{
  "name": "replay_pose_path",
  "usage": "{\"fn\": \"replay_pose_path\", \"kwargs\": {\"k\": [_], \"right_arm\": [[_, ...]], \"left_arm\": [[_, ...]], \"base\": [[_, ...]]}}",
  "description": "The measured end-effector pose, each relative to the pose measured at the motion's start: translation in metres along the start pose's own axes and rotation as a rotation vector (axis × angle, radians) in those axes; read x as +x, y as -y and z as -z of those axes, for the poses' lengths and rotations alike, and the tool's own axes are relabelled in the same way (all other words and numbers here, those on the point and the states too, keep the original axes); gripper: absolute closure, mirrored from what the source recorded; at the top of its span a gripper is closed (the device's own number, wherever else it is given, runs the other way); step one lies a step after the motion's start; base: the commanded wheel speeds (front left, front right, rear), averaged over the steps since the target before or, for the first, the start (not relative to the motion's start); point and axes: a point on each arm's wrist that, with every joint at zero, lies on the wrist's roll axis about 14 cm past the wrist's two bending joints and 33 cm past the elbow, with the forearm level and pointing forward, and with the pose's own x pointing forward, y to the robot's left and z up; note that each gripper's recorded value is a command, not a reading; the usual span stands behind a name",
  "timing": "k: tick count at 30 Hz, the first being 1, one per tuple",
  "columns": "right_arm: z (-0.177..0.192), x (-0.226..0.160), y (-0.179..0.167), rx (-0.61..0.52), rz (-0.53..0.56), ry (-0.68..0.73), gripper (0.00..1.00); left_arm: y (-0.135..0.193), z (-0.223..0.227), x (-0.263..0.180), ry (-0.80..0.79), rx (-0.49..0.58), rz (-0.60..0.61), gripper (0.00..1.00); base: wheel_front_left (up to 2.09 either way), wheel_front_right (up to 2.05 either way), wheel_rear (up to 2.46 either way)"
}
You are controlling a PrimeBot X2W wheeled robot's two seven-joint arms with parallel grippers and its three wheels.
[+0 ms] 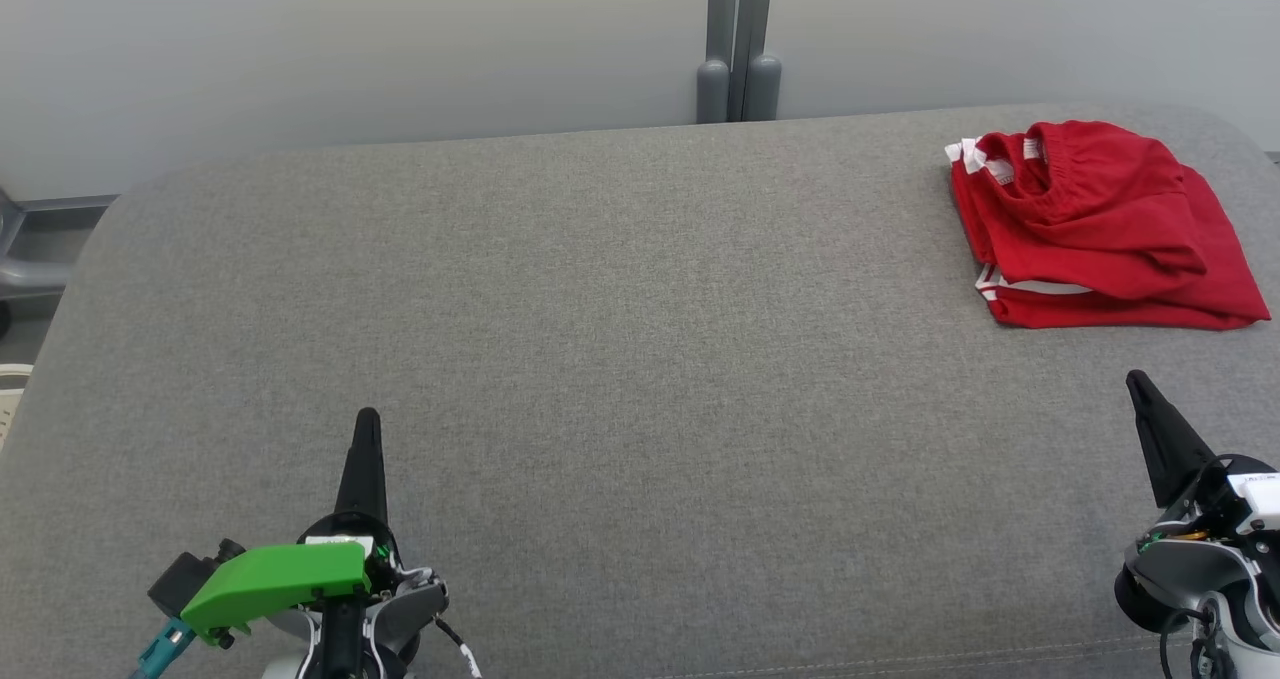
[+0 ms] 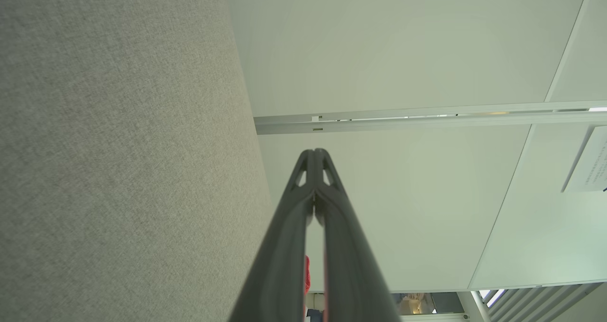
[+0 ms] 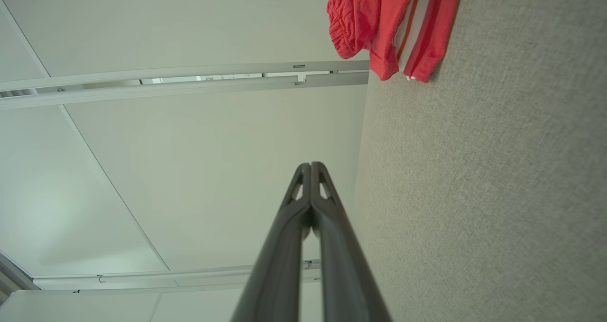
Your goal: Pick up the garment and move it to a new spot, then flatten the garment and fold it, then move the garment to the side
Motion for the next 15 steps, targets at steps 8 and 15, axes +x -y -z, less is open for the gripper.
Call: {"fn": "replay_pose_path", "kwargs": {"k": [8, 15], "right_arm": [[0.0000, 0.0000, 0.0000, 0.000, 0.000, 0.000, 1.00], [0.0000, 0.0000, 0.0000, 0.000, 0.000, 0.000, 1.00]], "left_arm": [[0.0000, 0.0001, 0.0000, 0.000, 0.000, 0.000, 1.00], [0.0000, 0.0001, 0.0000, 0.000, 0.000, 0.000, 1.00]], "base": [[0.00, 0.00, 0.00], [0.00, 0.00, 0.00]]}}
